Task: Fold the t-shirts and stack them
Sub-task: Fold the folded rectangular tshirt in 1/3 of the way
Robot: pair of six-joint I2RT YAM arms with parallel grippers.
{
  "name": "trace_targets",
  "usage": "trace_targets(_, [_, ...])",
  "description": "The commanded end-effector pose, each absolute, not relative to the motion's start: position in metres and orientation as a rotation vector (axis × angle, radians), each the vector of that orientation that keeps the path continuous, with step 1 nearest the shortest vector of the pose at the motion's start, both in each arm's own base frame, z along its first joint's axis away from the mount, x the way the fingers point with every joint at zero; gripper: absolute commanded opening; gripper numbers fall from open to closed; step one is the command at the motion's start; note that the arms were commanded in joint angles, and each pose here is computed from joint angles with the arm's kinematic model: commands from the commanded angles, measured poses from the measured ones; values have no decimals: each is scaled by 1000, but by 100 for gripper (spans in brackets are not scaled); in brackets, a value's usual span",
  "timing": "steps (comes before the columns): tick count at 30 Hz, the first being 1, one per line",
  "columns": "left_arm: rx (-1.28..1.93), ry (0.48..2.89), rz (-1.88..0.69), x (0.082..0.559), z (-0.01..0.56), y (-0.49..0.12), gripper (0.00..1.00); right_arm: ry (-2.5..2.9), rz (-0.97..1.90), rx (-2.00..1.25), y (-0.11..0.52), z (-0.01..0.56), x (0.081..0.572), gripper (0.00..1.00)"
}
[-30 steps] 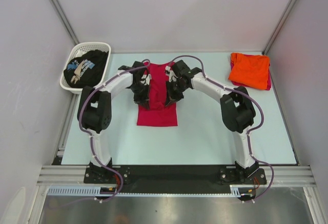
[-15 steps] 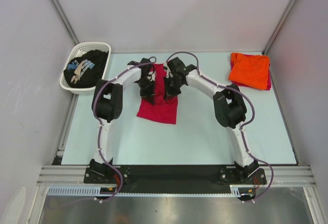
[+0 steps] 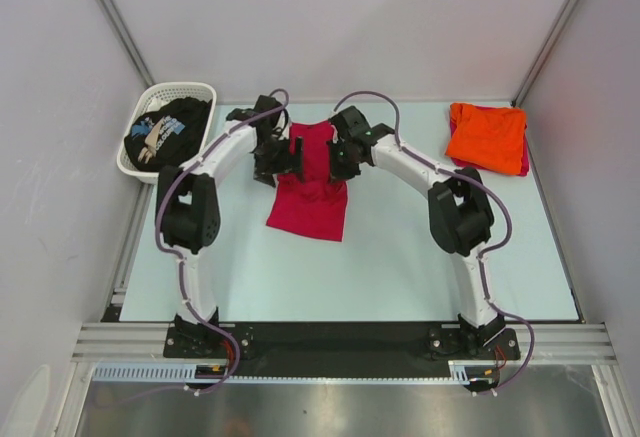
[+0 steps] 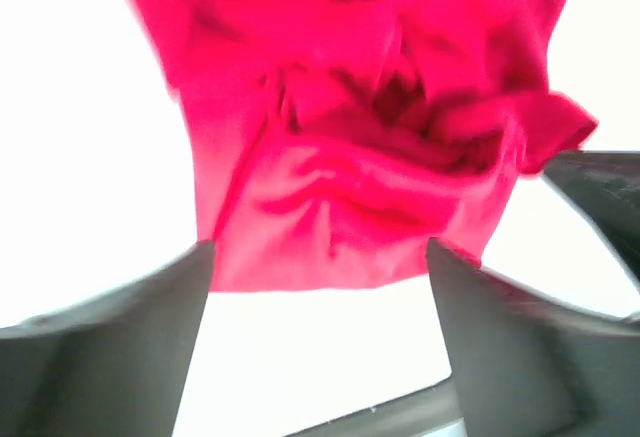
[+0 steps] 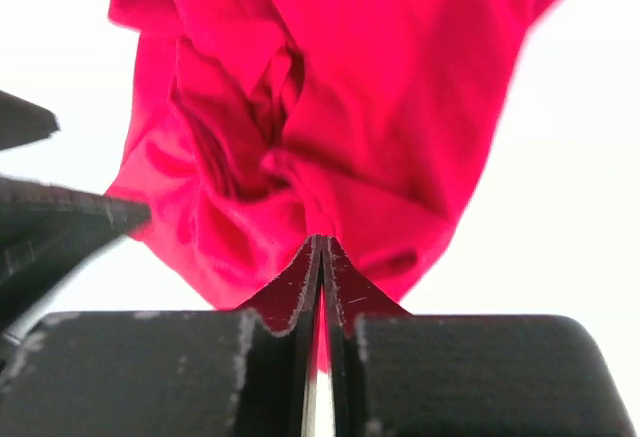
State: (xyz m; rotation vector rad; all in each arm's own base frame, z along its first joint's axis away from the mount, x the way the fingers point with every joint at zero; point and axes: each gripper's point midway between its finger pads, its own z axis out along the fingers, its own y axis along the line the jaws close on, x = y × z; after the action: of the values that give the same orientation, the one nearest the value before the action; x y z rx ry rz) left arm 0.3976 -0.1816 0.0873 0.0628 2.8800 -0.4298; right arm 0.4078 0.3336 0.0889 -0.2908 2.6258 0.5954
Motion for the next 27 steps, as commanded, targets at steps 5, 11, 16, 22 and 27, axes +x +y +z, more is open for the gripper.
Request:
trace_targets(5, [-30,2951,-457,327,94,-150,100,2685,696,-294,283,130,351,16])
trace_targets(11, [-160,3004,-550,314,60,-141,100,2811,975,-144,259,102,305,22])
trace_targets(16, [-177,3017,-560,328,46,-143,98,2807,1127,-94,272,90,301,22])
trace_targets(22, [-189,3036,-596,346,28,-151,94,2802,1176,-98,283,90,308,22])
trace_targets(27, [-200,3052,-616,351,16,-154,54,2814,1204,-108,286,89,308,22])
